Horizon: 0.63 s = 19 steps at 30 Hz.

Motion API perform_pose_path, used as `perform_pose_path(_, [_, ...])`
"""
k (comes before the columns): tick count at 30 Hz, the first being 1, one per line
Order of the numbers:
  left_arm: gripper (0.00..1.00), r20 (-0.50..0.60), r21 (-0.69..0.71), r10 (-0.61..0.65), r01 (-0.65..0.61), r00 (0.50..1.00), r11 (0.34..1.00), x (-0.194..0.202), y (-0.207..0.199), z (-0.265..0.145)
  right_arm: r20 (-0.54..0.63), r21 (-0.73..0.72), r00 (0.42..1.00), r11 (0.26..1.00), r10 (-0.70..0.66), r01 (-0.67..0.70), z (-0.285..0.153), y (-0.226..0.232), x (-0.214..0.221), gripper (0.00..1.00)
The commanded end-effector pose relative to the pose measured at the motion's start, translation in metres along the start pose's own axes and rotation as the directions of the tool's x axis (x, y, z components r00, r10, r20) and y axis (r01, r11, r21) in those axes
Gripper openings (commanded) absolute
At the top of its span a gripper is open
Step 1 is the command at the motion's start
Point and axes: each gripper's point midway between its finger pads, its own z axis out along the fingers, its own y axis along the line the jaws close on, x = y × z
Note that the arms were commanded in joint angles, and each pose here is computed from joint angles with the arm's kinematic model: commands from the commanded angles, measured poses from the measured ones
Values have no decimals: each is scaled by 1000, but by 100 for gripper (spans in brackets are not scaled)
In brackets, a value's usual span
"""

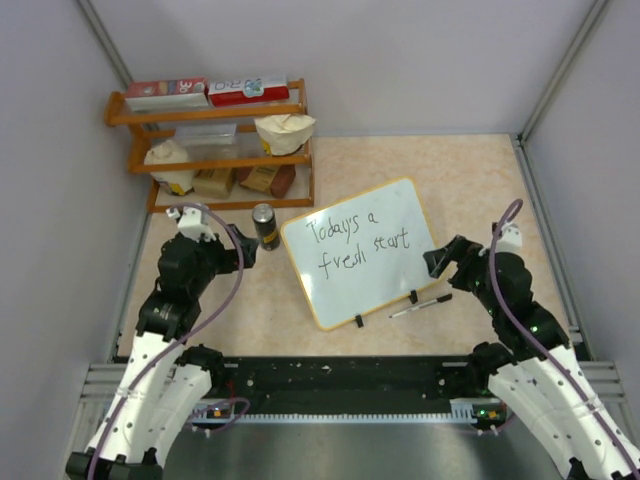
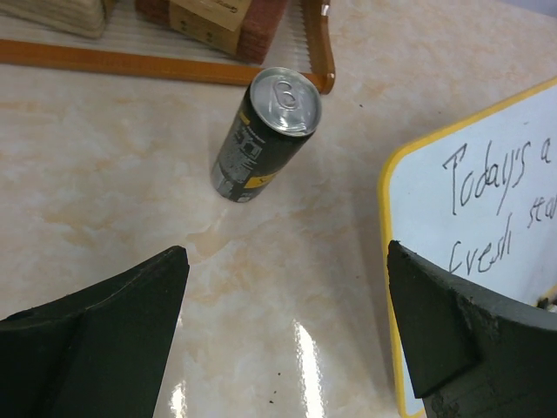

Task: Write a sentence on the whiteboard
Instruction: Reset both arms

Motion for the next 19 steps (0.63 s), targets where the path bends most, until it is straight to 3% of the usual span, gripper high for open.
perform_pose_path(1, [99, 116, -105, 3, 9, 993, 994, -37, 10, -13, 270, 107, 950, 986, -154, 129, -24, -3, -77, 99])
perform_pose_path(4, [99, 172, -145, 25, 1, 985, 989, -52, 15, -22, 347, 152, 916, 976, -200, 155, -27, -8, -93, 99])
perform_pose_path(8, [99, 243, -152, 65, -28, 968, 988, -72, 13, -30, 408, 130, 855, 947, -321, 293, -21, -4, -96, 99])
perform_pose_path(10, [99, 274, -149, 71, -31, 959, 988, -80, 12, -30, 444, 142, 839, 949, -316, 283, -18, -8, -98, 99])
perform_pose_path(14, [99, 249, -159, 90, -51, 964, 986, -76, 15, -12, 467, 202, 807, 933, -360, 299, -15, -18, -102, 99])
perform_pose_path(19, [99, 218, -197, 82, -38, 973, 980, -64, 28, 20, 423, 317, 817, 909, -392, 272, 2, -47, -90, 99])
